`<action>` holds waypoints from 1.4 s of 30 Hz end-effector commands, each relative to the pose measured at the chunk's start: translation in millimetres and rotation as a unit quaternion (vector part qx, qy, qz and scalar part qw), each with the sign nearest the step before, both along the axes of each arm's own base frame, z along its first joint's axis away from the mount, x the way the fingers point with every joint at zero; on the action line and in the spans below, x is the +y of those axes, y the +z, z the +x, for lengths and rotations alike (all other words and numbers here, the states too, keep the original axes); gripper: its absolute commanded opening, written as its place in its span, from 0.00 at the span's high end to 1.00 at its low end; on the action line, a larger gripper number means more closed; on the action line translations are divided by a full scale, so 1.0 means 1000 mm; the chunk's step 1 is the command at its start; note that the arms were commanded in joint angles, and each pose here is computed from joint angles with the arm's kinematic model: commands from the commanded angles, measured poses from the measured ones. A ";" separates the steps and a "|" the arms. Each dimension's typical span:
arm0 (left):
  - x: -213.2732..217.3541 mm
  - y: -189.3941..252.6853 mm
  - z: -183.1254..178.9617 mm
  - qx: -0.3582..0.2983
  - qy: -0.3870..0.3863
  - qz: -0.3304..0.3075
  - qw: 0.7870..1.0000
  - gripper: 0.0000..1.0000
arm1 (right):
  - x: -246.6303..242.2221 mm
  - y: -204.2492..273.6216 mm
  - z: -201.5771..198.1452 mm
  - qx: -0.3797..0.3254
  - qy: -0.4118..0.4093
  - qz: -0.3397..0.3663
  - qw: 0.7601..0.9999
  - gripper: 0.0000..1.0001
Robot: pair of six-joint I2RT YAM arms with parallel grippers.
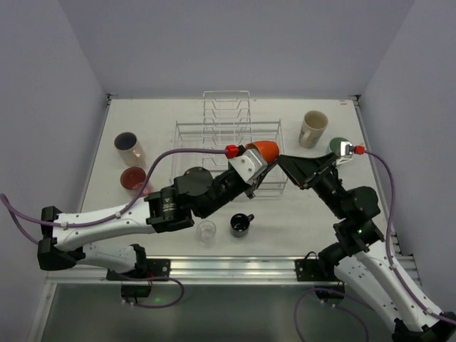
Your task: Unload the cups from the dish rack
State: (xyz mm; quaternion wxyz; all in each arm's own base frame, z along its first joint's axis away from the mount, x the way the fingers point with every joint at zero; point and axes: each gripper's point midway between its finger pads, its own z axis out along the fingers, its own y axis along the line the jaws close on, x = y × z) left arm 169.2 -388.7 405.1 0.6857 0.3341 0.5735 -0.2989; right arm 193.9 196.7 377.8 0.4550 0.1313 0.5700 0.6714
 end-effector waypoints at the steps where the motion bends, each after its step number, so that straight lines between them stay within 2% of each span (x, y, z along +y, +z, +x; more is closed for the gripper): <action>1: 0.017 0.066 -0.023 0.014 -0.054 -0.056 0.997 1.00 | -0.029 0.002 0.017 -0.010 -0.113 -0.063 0.992 0.01; 3: 0.005 0.044 -0.032 0.038 -0.083 -0.010 0.996 1.00 | -0.058 0.002 0.021 -0.018 -0.194 -0.103 0.975 0.01; 4: 0.001 0.036 -0.036 0.044 -0.088 0.006 0.995 1.00 | -0.075 0.019 0.016 -0.032 -0.231 -0.105 0.967 0.01; 5: -0.006 0.019 -0.037 0.052 -0.088 0.029 0.994 1.00 | -0.104 0.021 0.014 -0.024 -0.298 -0.114 0.947 0.01; 6: -0.009 0.005 -0.039 0.062 -0.091 0.049 0.993 1.00 | -0.122 0.027 0.010 -0.045 -0.341 -0.144 0.928 0.01; 8: -0.026 -0.029 -0.046 0.089 -0.111 0.079 0.987 1.00 | -0.157 0.053 -0.007 -0.066 -0.407 -0.148 0.899 0.01; 9: -0.031 -0.043 -0.047 0.101 -0.113 0.094 0.984 1.00 | -0.180 0.059 -0.013 -0.070 -0.456 -0.170 0.871 0.01; 12: -0.051 -0.086 -0.049 0.132 -0.119 0.129 0.976 1.00 | -0.211 0.091 -0.037 -0.088 -0.508 -0.188 0.836 0.01; 15: -0.070 -0.130 -0.052 0.161 -0.127 0.165 0.965 1.00 | -0.221 0.101 -0.047 -0.095 -0.521 -0.206 0.823 0.02; 22: -0.117 -0.229 -0.052 0.214 -0.129 0.259 0.933 1.00 | -0.212 0.101 -0.057 -0.111 -0.488 -0.216 0.839 0.04; 24: -0.123 -0.238 -0.050 0.221 -0.125 0.276 0.927 1.00 | -0.210 0.097 -0.055 -0.110 -0.483 -0.223 0.839 0.04; 29: -0.123 -0.292 -0.047 0.247 -0.100 0.355 0.896 1.00 | -0.206 0.086 -0.052 -0.104 -0.476 -0.231 0.842 0.04; 35: -0.121 -0.326 -0.051 0.270 -0.096 0.404 0.869 1.00 | -0.204 0.079 -0.050 -0.101 -0.473 -0.233 0.843 0.04; 42: -0.120 -0.342 -0.052 0.284 -0.093 0.433 0.850 1.00 | -0.203 0.071 -0.047 -0.097 -0.472 -0.239 0.843 0.04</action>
